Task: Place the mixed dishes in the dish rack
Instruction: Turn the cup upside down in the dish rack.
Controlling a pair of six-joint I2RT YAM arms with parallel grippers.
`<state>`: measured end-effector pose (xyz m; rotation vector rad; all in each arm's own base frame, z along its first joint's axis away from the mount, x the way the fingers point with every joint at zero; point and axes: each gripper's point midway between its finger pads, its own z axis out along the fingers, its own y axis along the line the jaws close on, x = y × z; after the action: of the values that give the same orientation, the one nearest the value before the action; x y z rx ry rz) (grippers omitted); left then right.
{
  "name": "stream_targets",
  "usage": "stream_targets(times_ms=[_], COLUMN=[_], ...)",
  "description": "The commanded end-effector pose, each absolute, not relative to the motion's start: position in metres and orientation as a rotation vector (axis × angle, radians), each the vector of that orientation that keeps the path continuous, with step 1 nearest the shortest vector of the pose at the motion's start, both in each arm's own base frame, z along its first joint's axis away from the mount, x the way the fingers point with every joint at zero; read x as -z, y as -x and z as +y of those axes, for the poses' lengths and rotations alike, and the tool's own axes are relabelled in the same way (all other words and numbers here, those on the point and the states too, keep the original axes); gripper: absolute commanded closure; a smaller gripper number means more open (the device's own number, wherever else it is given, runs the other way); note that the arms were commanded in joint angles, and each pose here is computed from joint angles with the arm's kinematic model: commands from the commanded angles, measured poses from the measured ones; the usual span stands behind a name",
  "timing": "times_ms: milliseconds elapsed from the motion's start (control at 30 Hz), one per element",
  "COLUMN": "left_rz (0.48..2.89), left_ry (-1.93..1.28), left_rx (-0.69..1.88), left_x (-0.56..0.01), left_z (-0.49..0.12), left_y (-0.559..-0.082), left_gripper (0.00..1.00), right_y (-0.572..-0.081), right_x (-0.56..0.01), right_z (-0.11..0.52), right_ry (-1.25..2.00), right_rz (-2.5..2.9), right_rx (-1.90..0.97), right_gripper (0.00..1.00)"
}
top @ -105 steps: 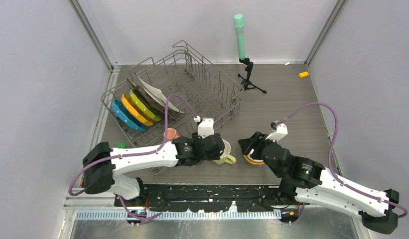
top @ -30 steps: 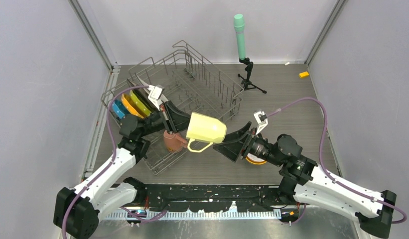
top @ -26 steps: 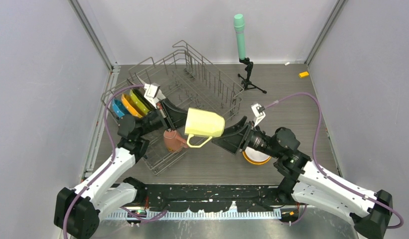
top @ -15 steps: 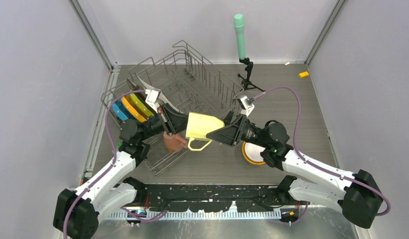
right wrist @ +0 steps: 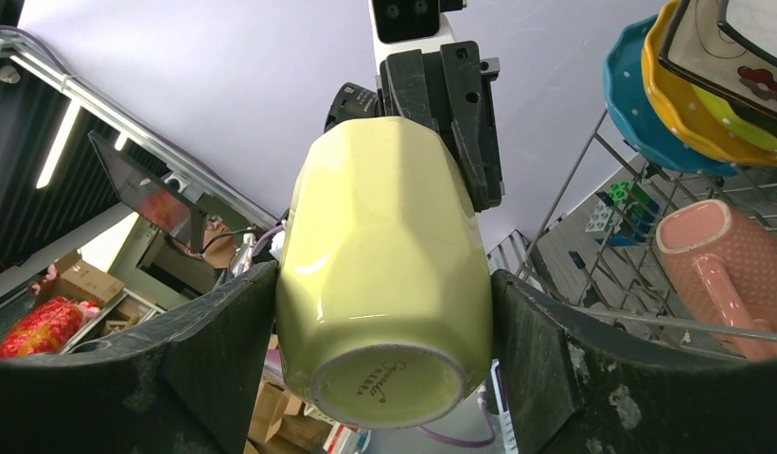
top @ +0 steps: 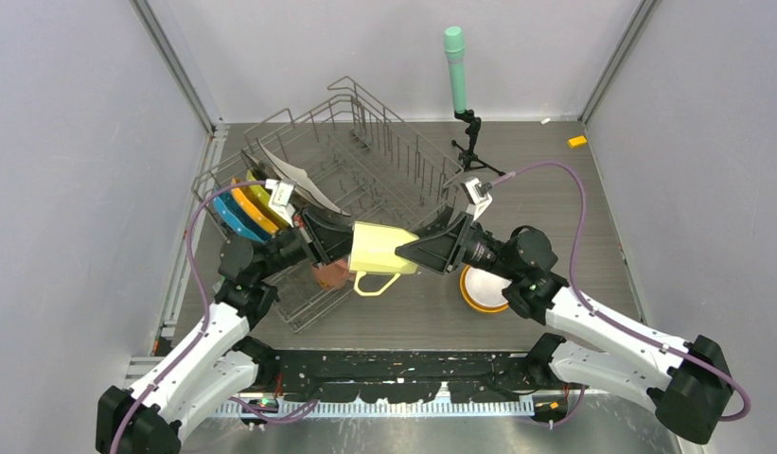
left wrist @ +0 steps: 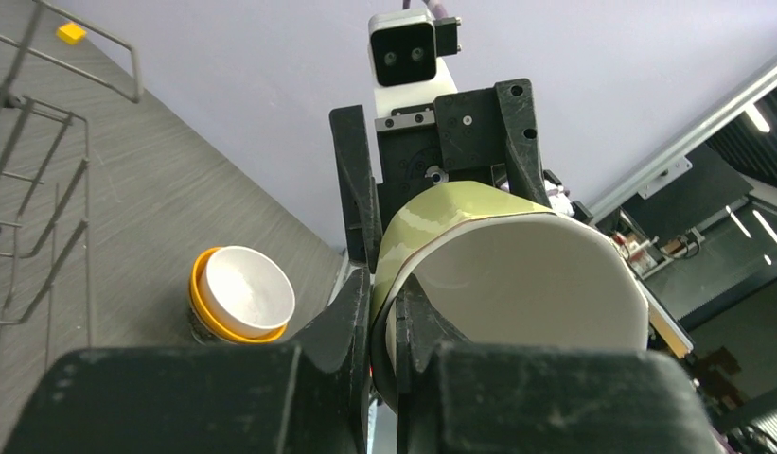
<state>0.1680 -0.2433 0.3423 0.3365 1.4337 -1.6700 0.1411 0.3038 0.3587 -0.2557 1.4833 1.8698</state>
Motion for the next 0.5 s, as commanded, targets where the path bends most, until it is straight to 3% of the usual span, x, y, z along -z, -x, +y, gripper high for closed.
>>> stream_targets(times_ms=[0, 200, 367, 467], left_rz=[1.293, 1.271, 1.314, 1.319], left_ry=[-0.273, -0.273, -0.263, -0.272], left_rx=[1.689, 1.744, 1.661, 1.604], left_x=[-0.3671, -0.3680, -0.3633, -0.3660], left_z=[-0.2390, -0.2420, -0.2373, -0.2329], left_y=[-0.1790, -0.1792, -0.1798, -0.1779], left_gripper=[1.00, 1.00, 1.00, 1.00], right_y=[-0.1315, -0.1318, -0.1324, -0.1274], right_x=[-0.3823, -0.3823, -0.3811, -0.3778], right_z=[0.3103, 0.3176, 0.3129, 0.3106], right_ry=[0.317, 0.309, 0.309, 0.346], right_rz=[1.368, 1.349, 1.370, 1.407], right_rx=[-2.012, -2.112, -2.040, -2.001], right_gripper=[0.15, 0.16, 0.24, 0.14])
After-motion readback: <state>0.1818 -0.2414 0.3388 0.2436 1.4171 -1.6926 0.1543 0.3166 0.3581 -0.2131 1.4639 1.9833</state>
